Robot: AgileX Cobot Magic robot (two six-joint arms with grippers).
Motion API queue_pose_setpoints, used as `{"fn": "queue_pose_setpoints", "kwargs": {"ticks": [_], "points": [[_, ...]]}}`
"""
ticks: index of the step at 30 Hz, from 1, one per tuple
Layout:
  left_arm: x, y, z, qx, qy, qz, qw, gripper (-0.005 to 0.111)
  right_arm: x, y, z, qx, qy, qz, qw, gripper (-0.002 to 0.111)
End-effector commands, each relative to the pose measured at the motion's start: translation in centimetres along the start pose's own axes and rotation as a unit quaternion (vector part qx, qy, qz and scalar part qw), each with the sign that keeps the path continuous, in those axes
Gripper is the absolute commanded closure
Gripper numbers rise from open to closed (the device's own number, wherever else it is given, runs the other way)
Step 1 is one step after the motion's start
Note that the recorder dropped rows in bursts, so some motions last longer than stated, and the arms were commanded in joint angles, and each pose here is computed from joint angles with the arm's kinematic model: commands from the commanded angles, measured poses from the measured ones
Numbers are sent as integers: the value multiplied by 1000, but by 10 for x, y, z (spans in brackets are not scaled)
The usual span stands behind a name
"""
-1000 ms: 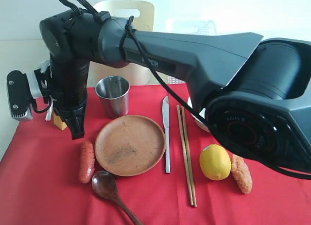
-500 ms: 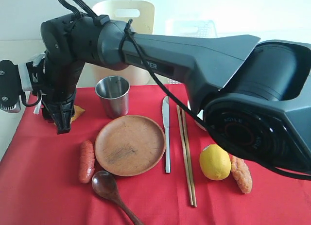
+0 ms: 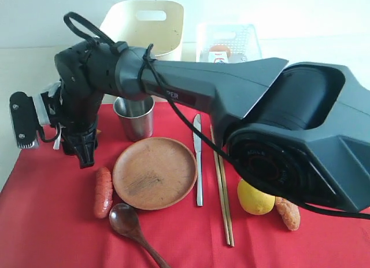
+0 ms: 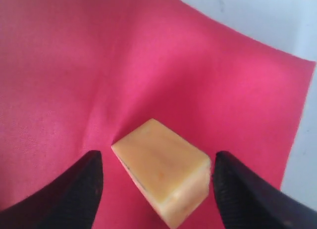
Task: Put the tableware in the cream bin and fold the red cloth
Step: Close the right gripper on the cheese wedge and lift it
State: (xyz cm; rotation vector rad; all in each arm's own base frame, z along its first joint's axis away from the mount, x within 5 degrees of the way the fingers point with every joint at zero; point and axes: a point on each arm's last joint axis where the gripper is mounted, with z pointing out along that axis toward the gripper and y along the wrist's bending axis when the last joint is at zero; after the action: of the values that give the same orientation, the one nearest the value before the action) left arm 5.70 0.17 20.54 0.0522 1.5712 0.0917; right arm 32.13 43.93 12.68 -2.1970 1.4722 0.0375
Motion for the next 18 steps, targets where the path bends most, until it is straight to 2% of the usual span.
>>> {"fn": "queue_pose_setpoints", "kwargs": {"ticks": [1,6,9,11,18], "points": [[0,0,-1,-1,-2,-1,1000,107,7,-2,12,21,1,-8,1000,47],[0,0,-1,-1,-2,-1,1000,107,9,0,23,25,-1,-8,1000,48],[0,0,-1,-1,-2,-1,1000,107,12,4,25,10,12,-11,1000,53],[0,0,-1,-1,-2,-1,1000,107,14,4,25,5,26,-22,999,62],[0,0,-1,-1,-2,-1,1000,107,13,-1,14,18,32,-19,999,105]]}}
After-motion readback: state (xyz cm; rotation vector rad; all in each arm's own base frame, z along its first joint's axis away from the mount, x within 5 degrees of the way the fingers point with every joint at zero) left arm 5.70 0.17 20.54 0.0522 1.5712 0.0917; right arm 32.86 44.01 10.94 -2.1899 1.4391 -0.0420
